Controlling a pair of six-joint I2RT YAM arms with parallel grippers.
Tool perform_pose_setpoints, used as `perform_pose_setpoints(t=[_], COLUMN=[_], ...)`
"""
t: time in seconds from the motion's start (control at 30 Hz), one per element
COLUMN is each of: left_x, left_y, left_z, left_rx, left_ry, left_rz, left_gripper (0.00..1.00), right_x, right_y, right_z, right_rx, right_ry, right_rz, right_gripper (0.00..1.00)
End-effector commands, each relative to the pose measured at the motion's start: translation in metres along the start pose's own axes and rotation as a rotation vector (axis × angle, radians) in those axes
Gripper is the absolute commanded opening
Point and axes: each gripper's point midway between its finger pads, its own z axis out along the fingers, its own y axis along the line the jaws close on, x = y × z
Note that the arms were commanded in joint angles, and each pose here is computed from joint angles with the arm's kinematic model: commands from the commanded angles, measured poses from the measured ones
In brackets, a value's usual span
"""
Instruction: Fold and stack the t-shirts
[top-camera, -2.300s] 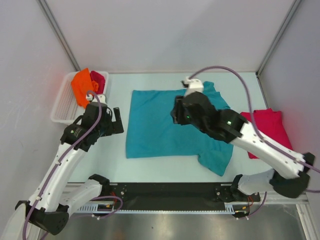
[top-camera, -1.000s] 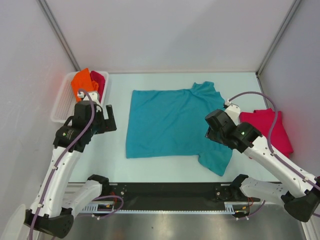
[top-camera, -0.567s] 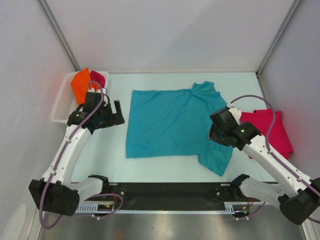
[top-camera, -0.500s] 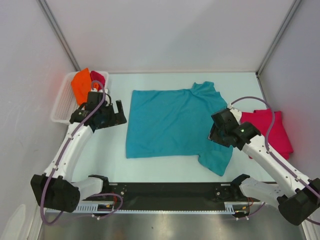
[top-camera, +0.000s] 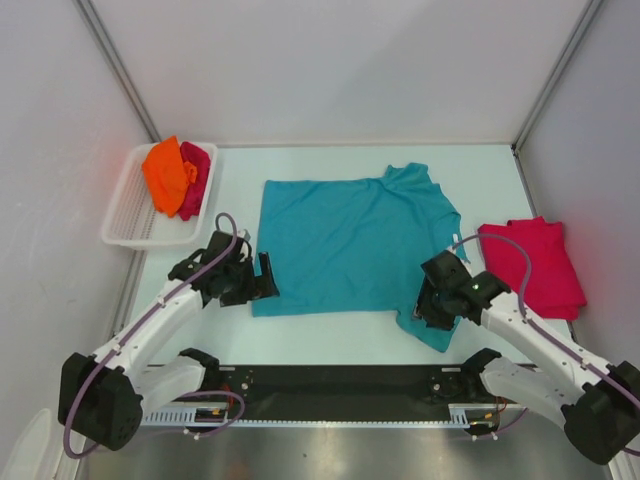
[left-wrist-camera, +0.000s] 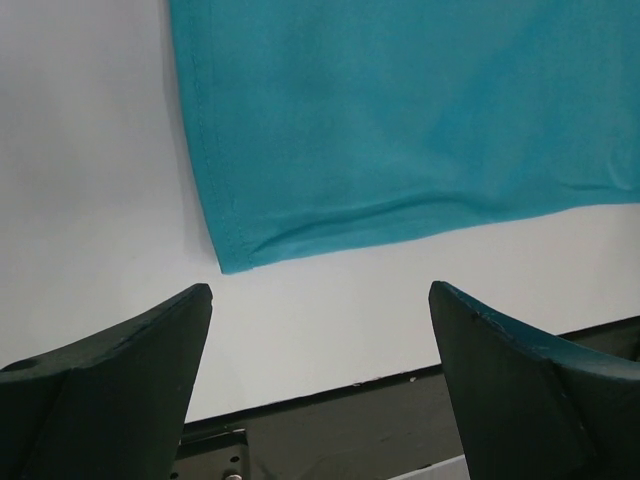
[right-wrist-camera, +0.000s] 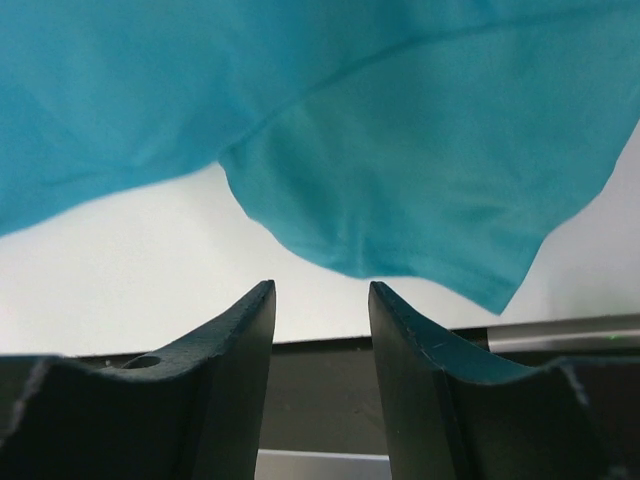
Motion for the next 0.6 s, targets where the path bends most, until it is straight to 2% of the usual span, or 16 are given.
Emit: perform_pose_setpoints(t=[0.0,0.23,0.33,0.5,0.57], left_x=[-0.005,-0.004,-0.003,-0.006,0.002], left_y=[-0.017,-0.015,-0.019,-0.016,-0.014], left_z=[-0.006,-0.002,0.000,-0.002,0.000], left_rx=[0.067,0.028,0.020,-0.113,-0.168], left_ry=[-0.063,-0.063,-0.070,-0.130,-0.107], left_rz=[-0.021,0.033,0.071,0.168,0.212], left_gripper=[0.95,0.95,0.94,0.91,0.91], right_x=[0.022,0.048,0.051,0.052,0.053], right_y=[-0.008,-0.036,-0.033,-0.034,-0.033], right_z=[-0.008,-0.015,-0.022,-0.032,-0.033], right_rx=[-0.004,0.058,0.001,0.016,0.016], right_ry=[0.012,-0.008,-0.034,-0.065,-0.069], right_rz=[0.057,0.108,0.143,0.171,0.170], right_gripper=[0.47,0.45,0.41,0.40,0.41])
